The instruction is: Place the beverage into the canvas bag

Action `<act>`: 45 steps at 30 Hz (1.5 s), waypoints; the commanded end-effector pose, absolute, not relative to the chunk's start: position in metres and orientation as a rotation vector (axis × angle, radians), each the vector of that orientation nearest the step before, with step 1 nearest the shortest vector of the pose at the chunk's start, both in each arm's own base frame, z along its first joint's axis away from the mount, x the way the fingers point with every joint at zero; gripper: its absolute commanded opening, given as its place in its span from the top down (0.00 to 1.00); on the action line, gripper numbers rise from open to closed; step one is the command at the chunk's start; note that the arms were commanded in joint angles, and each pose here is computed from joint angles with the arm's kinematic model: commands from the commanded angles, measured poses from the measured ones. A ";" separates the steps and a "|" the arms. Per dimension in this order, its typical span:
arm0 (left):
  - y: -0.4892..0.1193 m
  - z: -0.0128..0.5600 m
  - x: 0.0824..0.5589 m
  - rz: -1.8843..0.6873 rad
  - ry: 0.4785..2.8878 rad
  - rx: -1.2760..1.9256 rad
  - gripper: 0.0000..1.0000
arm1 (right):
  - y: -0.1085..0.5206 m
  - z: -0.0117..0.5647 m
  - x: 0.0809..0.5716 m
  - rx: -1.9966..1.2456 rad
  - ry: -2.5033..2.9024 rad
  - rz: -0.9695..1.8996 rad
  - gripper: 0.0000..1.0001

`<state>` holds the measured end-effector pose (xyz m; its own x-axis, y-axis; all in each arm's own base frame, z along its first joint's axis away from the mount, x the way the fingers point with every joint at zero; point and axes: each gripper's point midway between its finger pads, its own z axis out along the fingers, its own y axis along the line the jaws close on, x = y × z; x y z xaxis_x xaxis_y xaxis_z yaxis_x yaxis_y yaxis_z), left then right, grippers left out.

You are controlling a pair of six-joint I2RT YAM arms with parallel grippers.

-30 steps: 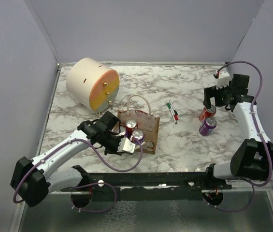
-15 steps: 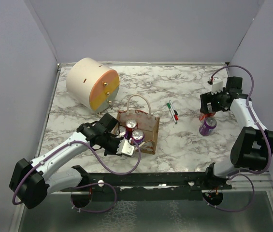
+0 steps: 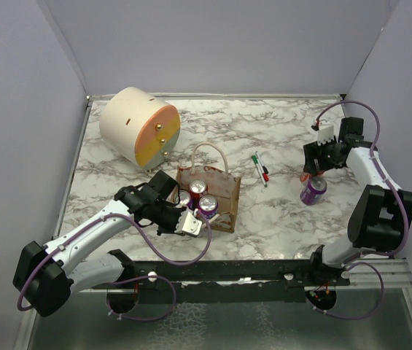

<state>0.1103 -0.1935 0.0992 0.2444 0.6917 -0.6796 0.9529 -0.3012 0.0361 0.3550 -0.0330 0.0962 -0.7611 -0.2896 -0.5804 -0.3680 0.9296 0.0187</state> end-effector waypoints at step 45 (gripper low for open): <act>-0.194 0.080 0.095 -0.867 1.509 2.200 0.97 | 0.302 0.270 0.255 -1.556 1.699 0.844 0.94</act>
